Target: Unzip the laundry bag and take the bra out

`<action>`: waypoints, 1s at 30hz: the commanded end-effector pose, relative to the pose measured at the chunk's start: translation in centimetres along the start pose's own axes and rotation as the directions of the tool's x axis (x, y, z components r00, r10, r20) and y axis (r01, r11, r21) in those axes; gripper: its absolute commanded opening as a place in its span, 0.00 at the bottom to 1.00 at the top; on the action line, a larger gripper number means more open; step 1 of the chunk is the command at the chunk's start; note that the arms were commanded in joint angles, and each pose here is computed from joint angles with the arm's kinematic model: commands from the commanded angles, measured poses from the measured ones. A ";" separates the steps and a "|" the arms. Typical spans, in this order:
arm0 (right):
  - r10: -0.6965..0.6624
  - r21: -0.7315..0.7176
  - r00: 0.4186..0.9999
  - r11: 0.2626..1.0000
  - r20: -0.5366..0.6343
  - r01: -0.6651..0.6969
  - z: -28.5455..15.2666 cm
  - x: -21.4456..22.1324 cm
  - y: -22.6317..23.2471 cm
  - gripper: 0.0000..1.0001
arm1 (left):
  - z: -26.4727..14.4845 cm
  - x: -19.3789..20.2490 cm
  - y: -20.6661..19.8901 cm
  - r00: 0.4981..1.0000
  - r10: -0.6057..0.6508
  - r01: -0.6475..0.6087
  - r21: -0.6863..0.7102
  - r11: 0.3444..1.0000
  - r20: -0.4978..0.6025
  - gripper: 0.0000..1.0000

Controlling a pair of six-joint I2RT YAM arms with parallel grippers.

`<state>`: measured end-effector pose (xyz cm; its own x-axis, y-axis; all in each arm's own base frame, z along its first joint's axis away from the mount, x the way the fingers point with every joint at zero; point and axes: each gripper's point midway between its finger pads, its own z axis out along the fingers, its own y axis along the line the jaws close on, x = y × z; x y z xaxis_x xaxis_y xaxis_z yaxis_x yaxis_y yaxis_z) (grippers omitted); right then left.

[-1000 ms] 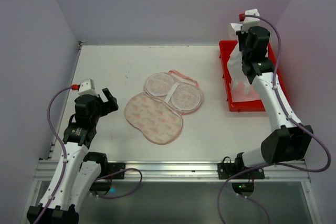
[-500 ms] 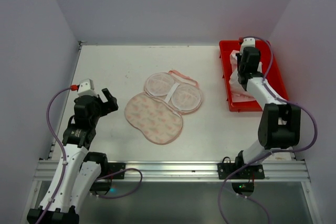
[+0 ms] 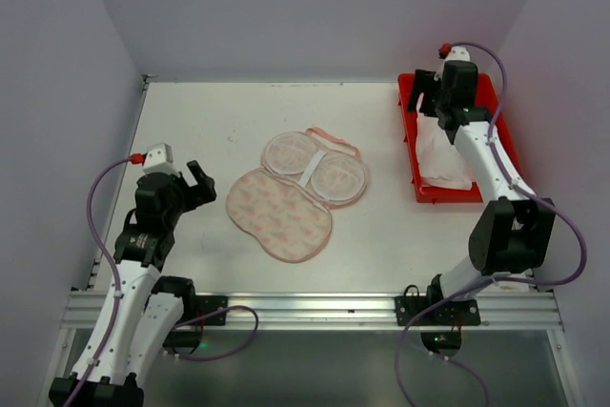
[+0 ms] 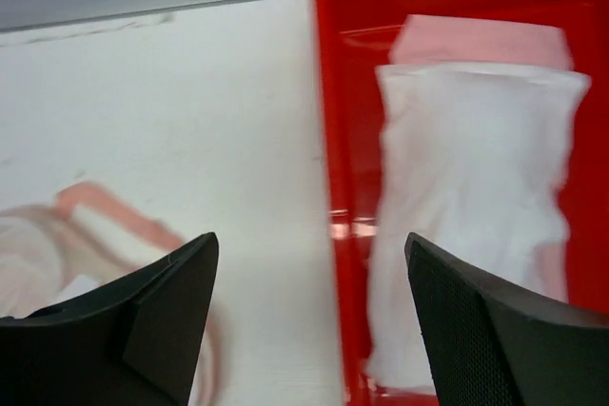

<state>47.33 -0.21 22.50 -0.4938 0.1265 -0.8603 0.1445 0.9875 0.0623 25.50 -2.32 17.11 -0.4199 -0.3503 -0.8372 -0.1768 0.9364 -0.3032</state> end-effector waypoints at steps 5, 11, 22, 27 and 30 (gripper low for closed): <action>-0.151 -0.471 0.960 0.882 -0.236 0.023 -3.9 8.3 15.3 0.83 | 1.4 1.7 -1.1 0.996 0.039 -0.033 0.074 0.997 -0.081 1.00; -0.194 -0.490 0.901 0.872 -0.388 -0.023 -0.9 14.8 18.8 0.83 | 2.0 3.7 -2.0 0.983 0.023 -0.002 0.114 0.994 -0.184 1.00; -0.125 -0.309 0.878 0.951 -0.463 -0.027 1.4 20.2 15.4 0.84 | 3.6 10.3 -3.9 0.912 -0.115 0.190 0.156 0.969 -0.393 0.93; -0.118 -0.332 0.844 0.940 -0.522 -0.074 0.7 22.6 15.7 0.78 | 5.3 13.5 -4.6 0.887 -0.101 0.182 0.139 0.974 -0.451 0.86; -0.105 -0.356 0.845 0.929 -0.524 -0.105 0.0 23.2 15.9 0.52 | 6.5 14.3 -5.2 0.881 -0.091 0.167 0.125 0.978 -0.464 0.80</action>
<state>38.60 17.51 2.40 -0.8916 0.0091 -0.4527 -0.1210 0.9587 0.2576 23.76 -10.70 3.03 -0.8067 -0.3781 -0.4542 -0.1558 0.8774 -0.4537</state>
